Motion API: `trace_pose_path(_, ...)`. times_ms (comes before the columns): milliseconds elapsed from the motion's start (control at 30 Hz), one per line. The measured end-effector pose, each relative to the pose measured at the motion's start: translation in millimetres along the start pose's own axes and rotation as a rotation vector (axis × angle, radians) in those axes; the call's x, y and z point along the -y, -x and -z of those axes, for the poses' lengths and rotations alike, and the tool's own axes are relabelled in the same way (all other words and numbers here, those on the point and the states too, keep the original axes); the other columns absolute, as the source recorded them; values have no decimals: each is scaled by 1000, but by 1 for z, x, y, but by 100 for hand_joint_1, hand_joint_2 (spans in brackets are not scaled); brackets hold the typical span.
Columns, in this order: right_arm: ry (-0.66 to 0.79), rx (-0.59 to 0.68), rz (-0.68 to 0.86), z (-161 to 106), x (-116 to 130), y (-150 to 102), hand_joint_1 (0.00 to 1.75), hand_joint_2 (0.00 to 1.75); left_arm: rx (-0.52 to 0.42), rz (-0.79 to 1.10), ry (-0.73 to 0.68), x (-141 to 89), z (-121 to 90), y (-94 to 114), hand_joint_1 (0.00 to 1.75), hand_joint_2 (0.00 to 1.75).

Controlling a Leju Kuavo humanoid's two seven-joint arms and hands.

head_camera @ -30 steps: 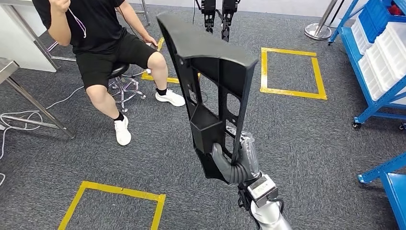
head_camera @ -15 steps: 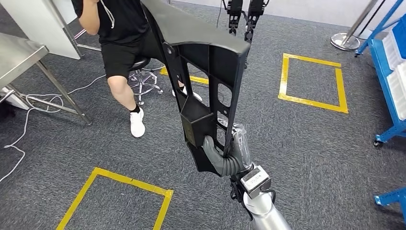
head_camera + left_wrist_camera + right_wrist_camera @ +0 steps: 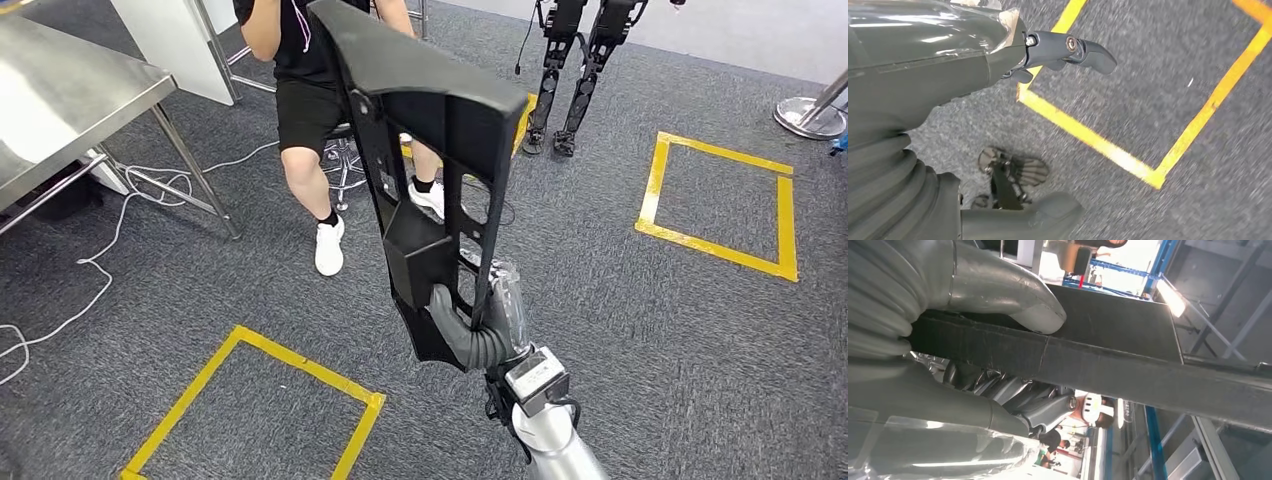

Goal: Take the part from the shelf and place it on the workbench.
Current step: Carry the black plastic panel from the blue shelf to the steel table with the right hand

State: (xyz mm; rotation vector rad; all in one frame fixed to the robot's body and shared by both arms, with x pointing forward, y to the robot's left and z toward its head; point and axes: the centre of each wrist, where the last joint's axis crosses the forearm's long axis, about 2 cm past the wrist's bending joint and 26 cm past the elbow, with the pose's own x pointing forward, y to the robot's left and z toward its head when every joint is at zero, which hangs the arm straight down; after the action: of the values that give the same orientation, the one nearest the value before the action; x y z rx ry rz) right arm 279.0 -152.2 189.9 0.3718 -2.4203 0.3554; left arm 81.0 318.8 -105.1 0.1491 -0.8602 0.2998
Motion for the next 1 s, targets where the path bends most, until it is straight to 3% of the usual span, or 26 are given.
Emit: trace_pose_path(1000, -49, -8, 73, 19, -3, 7, 175, 175, -28, -55, -49, 3, -10, 12, 0, 175)
